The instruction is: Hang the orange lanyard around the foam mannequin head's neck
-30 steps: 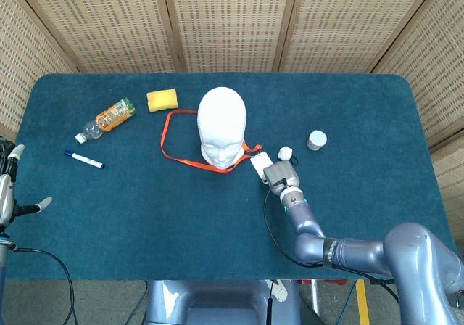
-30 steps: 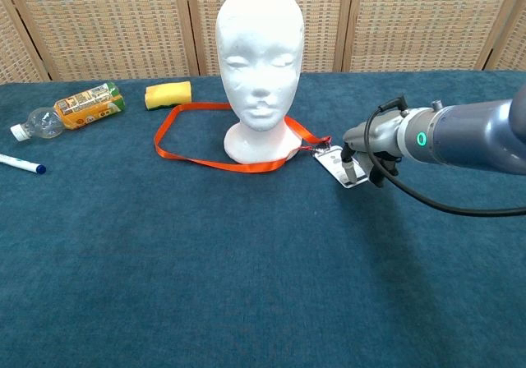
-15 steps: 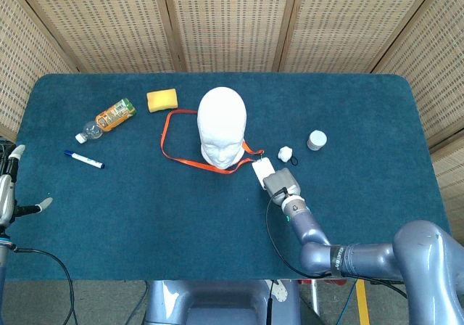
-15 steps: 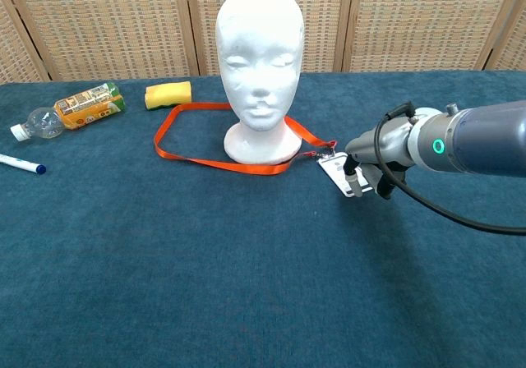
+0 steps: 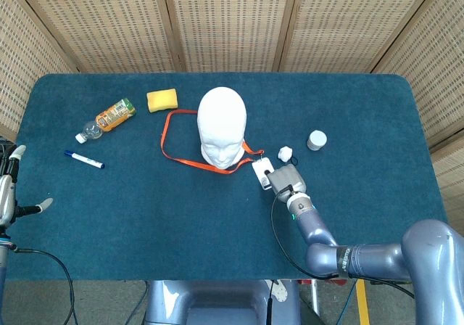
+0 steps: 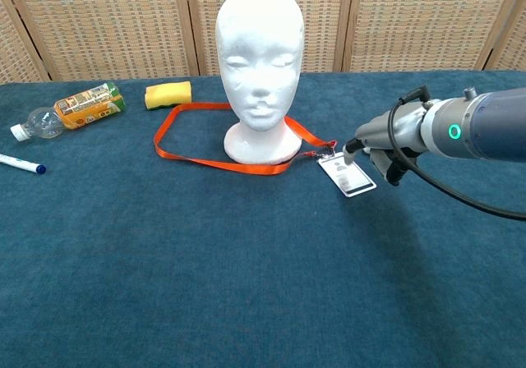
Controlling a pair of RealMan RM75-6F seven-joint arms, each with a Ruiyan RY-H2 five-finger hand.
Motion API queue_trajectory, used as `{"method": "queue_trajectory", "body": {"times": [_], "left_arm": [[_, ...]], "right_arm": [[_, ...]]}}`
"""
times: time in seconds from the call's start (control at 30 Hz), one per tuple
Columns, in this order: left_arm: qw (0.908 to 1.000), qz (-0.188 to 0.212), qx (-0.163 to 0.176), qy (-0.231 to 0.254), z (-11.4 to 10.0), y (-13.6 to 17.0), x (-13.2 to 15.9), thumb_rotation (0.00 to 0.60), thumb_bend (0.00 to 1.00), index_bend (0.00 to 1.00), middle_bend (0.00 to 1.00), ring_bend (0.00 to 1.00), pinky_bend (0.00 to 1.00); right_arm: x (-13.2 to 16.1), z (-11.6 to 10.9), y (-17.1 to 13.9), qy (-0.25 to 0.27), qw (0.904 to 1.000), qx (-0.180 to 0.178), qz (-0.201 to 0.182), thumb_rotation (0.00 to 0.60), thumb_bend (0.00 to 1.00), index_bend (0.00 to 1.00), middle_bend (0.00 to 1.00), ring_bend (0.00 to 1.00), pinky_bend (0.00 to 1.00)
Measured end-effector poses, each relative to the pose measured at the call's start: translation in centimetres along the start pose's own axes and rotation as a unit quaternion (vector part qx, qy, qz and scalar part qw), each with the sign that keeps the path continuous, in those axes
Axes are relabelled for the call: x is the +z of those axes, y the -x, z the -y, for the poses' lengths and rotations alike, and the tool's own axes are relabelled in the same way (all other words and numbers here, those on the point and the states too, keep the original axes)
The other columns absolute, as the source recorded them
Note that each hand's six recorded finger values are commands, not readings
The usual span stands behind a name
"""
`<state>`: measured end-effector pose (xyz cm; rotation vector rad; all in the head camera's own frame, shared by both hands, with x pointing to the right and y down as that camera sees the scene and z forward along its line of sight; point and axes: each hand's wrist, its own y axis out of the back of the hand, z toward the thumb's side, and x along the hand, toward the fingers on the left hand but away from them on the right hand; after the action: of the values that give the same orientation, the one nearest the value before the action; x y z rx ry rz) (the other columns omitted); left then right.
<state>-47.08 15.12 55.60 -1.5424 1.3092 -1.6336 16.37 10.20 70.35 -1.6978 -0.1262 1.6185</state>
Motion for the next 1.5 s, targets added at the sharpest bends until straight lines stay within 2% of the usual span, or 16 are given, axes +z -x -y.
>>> {"method": "queue_trajectory", "body": {"times": [0.33, 0.73, 1.07, 1.27, 1.5], "left_arm": [[1.0000, 0.000, 0.000, 0.001, 0.0, 0.0, 0.0, 0.600, 0.10, 0.00, 0.00, 0.00, 0.00], [1.0000, 0.000, -0.001, 0.002, 0.0, 0.0, -0.1, 0.600, 0.10, 0.00, 0.00, 0.00, 0.00], [1.0000, -0.005, -0.001, 0.002, -0.1, -0.3, -0.3, 0.600, 0.10, 0.00, 0.00, 0.00, 0.00], [1.0000, -0.006, 0.000, 0.002, -0.1, -0.3, -0.4, 0.600, 0.10, 0.00, 0.00, 0.00, 0.00], [1.0000, -0.006, -0.002, 0.001, 0.0, -0.3, -0.4, 0.600, 0.10, 0.00, 0.00, 0.00, 0.00]], "right_arm": [[-0.9, -0.5, -0.3, 0.016, 0.9998, -0.008, -0.004, 0.600, 1.00, 0.00, 0.71, 0.84, 1.00], [-1.3, -0.4, 1.4, 0.044, 0.9989, 0.010, 0.011, 0.600, 1.00, 0.00, 0.71, 0.84, 1.00], [-0.2, 0.1, 2.8, 0.058, 0.9977, 0.034, 0.010, 0.600, 1.00, 0.07, 0.71, 0.84, 1.00], [0.4, 0.5, 3.3, 0.057, 0.9975, 0.041, 0.011, 0.600, 1.00, 0.13, 0.71, 0.84, 1.00], [0.4, 0.9, 3.4, 0.055, 0.9973, 0.046, 0.014, 0.600, 1.00, 0.16, 0.71, 0.84, 1.00]]}}
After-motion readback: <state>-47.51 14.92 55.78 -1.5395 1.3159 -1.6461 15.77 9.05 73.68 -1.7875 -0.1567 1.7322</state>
